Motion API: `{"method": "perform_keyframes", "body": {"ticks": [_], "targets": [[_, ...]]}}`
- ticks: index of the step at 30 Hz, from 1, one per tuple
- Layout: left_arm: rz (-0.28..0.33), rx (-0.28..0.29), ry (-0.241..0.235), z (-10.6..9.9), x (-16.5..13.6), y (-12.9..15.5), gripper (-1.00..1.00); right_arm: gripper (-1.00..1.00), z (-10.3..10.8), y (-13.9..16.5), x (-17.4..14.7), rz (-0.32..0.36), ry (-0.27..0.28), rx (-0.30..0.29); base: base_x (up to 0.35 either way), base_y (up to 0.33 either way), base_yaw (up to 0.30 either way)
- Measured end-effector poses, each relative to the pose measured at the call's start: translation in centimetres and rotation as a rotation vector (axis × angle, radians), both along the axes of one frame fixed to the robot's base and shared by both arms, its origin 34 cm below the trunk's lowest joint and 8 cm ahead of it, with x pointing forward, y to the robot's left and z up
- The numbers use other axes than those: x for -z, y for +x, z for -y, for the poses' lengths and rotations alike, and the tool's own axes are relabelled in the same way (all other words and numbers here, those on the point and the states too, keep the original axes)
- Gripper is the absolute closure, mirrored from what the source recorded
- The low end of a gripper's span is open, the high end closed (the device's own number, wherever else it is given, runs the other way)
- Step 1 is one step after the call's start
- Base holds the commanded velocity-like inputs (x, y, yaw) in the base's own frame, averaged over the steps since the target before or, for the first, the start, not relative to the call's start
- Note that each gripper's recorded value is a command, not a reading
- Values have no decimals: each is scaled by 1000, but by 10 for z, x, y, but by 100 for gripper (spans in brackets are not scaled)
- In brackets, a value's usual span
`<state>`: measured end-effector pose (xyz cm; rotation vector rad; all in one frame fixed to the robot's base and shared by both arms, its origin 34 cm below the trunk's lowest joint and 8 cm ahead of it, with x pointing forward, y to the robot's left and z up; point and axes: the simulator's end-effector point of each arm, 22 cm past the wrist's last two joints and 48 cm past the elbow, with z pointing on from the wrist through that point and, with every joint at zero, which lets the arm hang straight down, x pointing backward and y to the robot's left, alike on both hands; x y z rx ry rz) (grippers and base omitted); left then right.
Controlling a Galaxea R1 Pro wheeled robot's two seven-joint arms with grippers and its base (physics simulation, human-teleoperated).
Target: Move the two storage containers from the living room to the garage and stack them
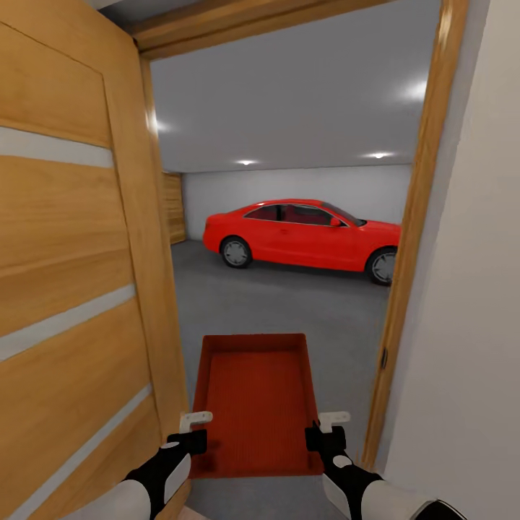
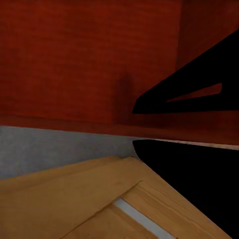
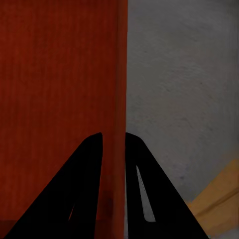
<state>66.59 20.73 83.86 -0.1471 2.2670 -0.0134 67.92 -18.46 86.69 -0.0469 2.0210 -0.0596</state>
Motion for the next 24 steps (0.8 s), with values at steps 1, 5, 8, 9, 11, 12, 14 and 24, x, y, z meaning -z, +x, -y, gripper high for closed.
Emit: {"method": "perform_keyframes", "body": {"ticks": [1,5,8,9,11,12,14,24], "targets": [[0,0,0,0,0,0,100,100,0,0,0,0,0,0,246,216,-5],[0,-1,0,0,0,0,100,100,0,0,0,0,-1,-1,246,216,-13],[0,0,0,0,0,0,100,100,0,0,0,0,-1,0,246,216,-177],[-1,0,0,0,0,0,100,100,0,0,0,0,-1,0,246,216,-239],[0,-1,0,0,0,0,100,100,0,0,0,0,-1,0,246,216,-268],[0,0,0,0,0,0,100,100,0,0,0,0,-1,0,246,216,-279],[0,0,0,0,0,0,100,100,0,0,0,0,-1,0,246,216,-281],[0,-1,0,0,0,0,100,100,0,0,0,0,-1,0,246,216,-283]]}}
